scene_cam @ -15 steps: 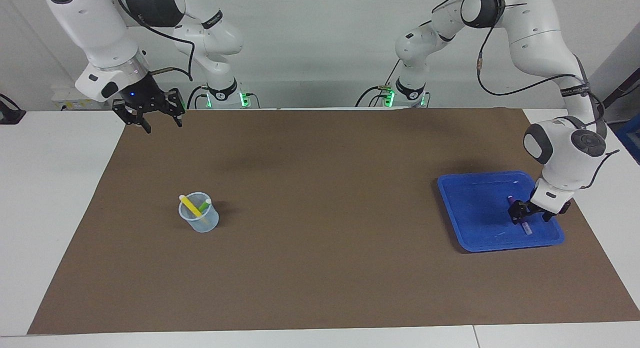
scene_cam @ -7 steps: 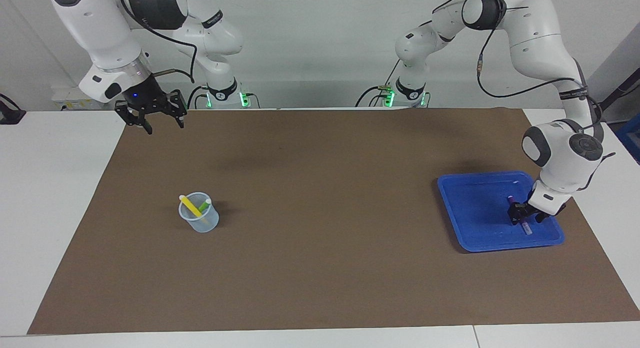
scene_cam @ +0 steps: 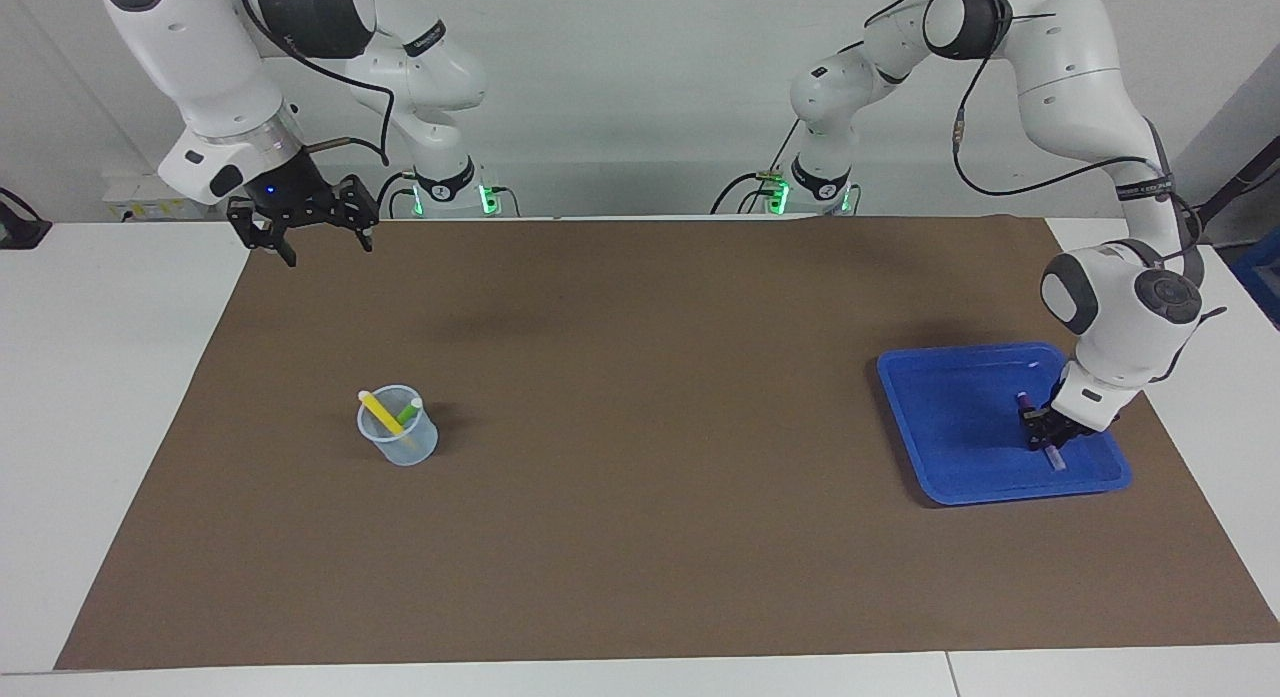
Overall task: Transfer and insert pens with both arms
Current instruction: 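Release the pen and raise the right gripper while the left gripper grasps, then lift the purple pen toward the right gripper while the right gripper approaches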
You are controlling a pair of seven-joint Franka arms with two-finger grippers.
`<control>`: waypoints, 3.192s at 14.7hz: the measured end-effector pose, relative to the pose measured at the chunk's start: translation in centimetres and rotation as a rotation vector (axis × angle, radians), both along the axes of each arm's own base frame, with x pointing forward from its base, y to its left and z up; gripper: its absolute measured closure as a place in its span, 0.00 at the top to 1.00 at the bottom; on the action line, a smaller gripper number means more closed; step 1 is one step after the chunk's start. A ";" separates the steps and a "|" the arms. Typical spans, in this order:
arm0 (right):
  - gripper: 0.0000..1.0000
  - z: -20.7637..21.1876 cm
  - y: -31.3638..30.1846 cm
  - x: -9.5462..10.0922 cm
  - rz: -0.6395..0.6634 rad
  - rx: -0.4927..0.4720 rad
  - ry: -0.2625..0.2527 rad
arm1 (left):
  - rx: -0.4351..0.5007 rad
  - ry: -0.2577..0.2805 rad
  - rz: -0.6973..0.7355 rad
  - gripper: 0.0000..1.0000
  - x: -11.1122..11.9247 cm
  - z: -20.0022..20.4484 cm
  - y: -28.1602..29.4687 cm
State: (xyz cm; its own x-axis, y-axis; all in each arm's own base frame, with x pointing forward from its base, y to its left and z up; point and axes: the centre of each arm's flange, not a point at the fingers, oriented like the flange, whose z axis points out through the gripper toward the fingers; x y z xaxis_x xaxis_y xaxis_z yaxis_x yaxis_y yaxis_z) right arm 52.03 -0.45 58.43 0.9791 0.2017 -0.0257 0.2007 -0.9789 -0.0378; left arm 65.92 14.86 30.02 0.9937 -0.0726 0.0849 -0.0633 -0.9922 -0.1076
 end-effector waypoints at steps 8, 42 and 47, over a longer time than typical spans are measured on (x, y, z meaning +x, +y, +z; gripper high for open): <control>1.00 0.0 -2.1 -0.1 0.012 0.001 -0.002 | -0.004 0.028 0.040 0.17 -0.1 0.1 0.0; 1.00 -4.9 15.3 1.6 -0.448 0.805 -0.024 | -0.431 0.219 1.291 0.17 -5.9 19.2 -39.5; 1.00 -6.5 18.2 1.8 -0.453 0.810 -0.049 | -0.542 0.219 1.417 0.17 -9.3 20.7 -49.0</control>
State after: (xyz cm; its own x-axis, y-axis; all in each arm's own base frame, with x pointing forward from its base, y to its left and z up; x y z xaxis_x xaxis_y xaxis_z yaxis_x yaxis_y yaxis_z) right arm 53.81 17.78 51.90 0.9651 -0.2620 -0.0011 -0.1752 -0.6424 -0.7460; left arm 56.65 -34.11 50.67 0.2137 0.9062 -0.3649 0.9732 -0.1648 0.1605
